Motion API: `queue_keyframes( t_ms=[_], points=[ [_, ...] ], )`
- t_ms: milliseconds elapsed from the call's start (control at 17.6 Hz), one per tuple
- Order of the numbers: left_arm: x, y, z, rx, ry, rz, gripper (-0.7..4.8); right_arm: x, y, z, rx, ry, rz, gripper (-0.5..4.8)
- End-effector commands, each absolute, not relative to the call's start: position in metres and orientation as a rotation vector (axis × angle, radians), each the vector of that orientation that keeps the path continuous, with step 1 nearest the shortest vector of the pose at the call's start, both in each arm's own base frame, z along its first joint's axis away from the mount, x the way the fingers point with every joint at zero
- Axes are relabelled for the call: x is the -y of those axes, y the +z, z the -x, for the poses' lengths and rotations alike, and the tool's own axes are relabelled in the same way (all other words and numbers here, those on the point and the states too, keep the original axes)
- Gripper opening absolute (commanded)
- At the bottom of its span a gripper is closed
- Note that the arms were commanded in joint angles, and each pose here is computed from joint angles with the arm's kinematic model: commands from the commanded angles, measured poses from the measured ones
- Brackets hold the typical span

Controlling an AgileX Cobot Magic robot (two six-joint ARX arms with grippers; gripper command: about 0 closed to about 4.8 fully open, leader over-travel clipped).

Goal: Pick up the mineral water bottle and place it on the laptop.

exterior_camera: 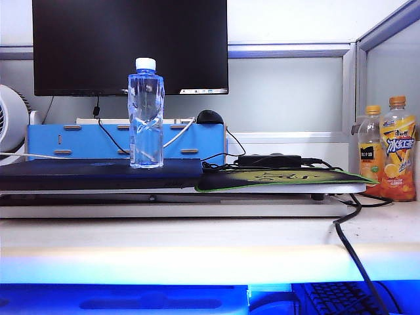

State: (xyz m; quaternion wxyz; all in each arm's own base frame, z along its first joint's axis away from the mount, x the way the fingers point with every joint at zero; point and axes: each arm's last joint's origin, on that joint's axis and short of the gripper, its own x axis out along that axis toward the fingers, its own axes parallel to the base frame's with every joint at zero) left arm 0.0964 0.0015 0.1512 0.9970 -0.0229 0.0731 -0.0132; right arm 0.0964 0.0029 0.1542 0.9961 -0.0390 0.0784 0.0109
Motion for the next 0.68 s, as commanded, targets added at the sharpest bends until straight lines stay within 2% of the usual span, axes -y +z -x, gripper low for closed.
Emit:
queue_keyframes(
  t_ms=[57,398,682],
  points=[
    [-0.0014,0.1512,-0.0962,-0.146,-0.030,0.045,-0.02,-0.0032,0.1489,-0.0959,-0.200,0.043,0.073,0.45],
    [-0.0014,0.1512,-0.0962,-0.146,-0.030,0.045,-0.02,0.0030,0.1493,-0.0951,-0.193,-0.016,0.065,0.45],
    [-0.0014,0.1512,-0.0962,-0.146,-0.030,0.045,-0.02,0.0003,0.1493,-0.0951,-0.193,0.013,0.042,0.44]
  ],
)
